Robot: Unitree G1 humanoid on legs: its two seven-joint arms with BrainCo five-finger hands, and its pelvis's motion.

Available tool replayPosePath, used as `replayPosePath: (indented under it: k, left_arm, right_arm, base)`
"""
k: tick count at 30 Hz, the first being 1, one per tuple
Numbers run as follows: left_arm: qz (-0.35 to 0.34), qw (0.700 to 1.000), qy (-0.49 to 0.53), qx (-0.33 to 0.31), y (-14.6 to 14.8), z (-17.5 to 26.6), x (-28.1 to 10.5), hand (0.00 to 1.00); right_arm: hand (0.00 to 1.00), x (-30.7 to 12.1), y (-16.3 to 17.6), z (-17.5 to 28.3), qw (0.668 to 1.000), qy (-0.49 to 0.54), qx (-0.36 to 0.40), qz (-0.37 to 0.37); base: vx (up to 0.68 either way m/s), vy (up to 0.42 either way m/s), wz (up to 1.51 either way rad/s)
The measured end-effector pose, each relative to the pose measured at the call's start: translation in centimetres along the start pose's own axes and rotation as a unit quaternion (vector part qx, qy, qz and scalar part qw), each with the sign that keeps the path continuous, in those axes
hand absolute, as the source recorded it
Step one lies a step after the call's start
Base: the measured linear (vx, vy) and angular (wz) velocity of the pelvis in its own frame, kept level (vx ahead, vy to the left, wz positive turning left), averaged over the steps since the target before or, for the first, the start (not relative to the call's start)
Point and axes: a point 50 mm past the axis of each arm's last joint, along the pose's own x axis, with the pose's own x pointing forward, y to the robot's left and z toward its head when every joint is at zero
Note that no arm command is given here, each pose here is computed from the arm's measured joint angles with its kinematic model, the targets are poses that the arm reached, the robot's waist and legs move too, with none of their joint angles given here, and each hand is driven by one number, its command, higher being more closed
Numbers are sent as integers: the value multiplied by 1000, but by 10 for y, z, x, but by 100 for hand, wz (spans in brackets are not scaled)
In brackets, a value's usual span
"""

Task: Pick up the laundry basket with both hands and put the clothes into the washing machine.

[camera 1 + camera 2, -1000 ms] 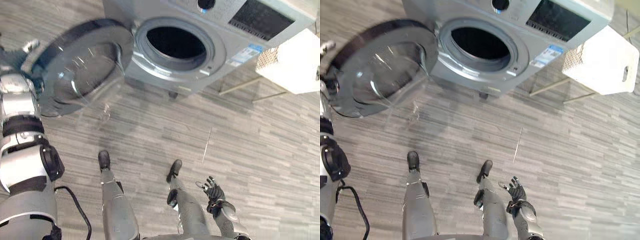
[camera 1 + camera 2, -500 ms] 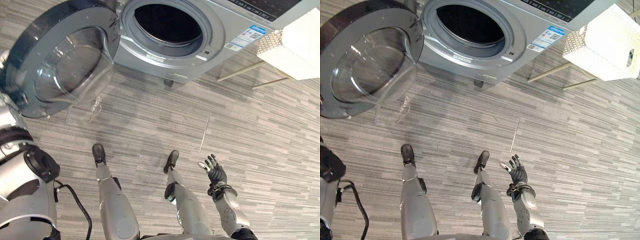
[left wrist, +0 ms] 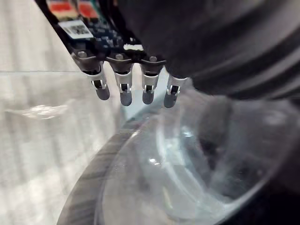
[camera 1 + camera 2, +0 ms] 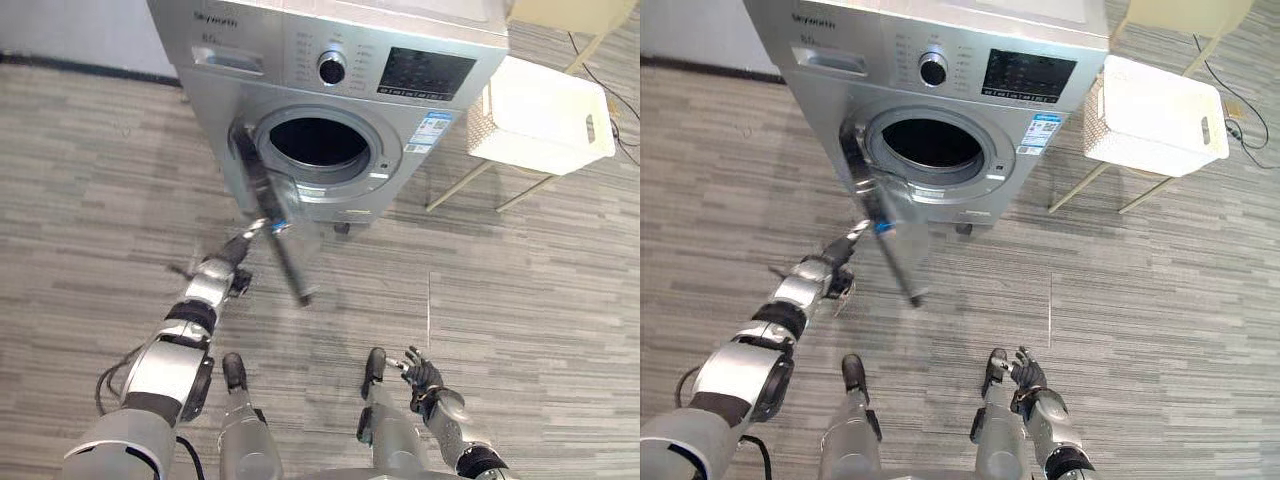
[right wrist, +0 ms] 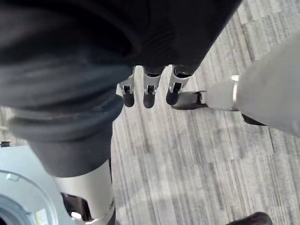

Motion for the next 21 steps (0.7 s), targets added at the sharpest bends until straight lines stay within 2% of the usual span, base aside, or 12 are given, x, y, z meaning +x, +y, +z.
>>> replayPosePath:
  k: [3, 8, 12, 13, 15, 17, 21]
  left_arm:
    - [30, 996, -77, 38, -14, 47, 2, 0]
    - [29, 982, -119, 144, -31, 54, 0, 0]
    - [-8, 982, -91, 167, -53, 2, -10, 0]
    - [-28, 981, -55, 185, -61, -32, -16, 0]
    - [-53, 980, -15, 190, -70, -66, -26, 0]
    - [-87, 977, 49, 187, -85, -119, -50, 0]
    - [-139, 967, 138, 165, -105, -184, -92, 0]
  right_arm:
    - [0, 1, 6, -4, 1000, 8, -5, 6]
    - [0, -1, 1, -9, 1000, 13, -6, -4]
    - [0, -6, -19, -17, 999, 24, -9, -36]
    - [0, -8, -24, -19, 998, 26, -11, -47]
    - [0, -10, -29, -23, 998, 34, -14, -59]
    - [0, -13, -35, -31, 996, 48, -19, -71]
    - [0, -15, -39, -35, 995, 54, -17, -79]
  base:
    - [-27, 43, -28]
    - [26, -4, -39]
    - [43, -1, -10]
    - [25, 5, 5]
    - [15, 4, 17]
    - [5, 5, 29]
    - [0, 4, 18]
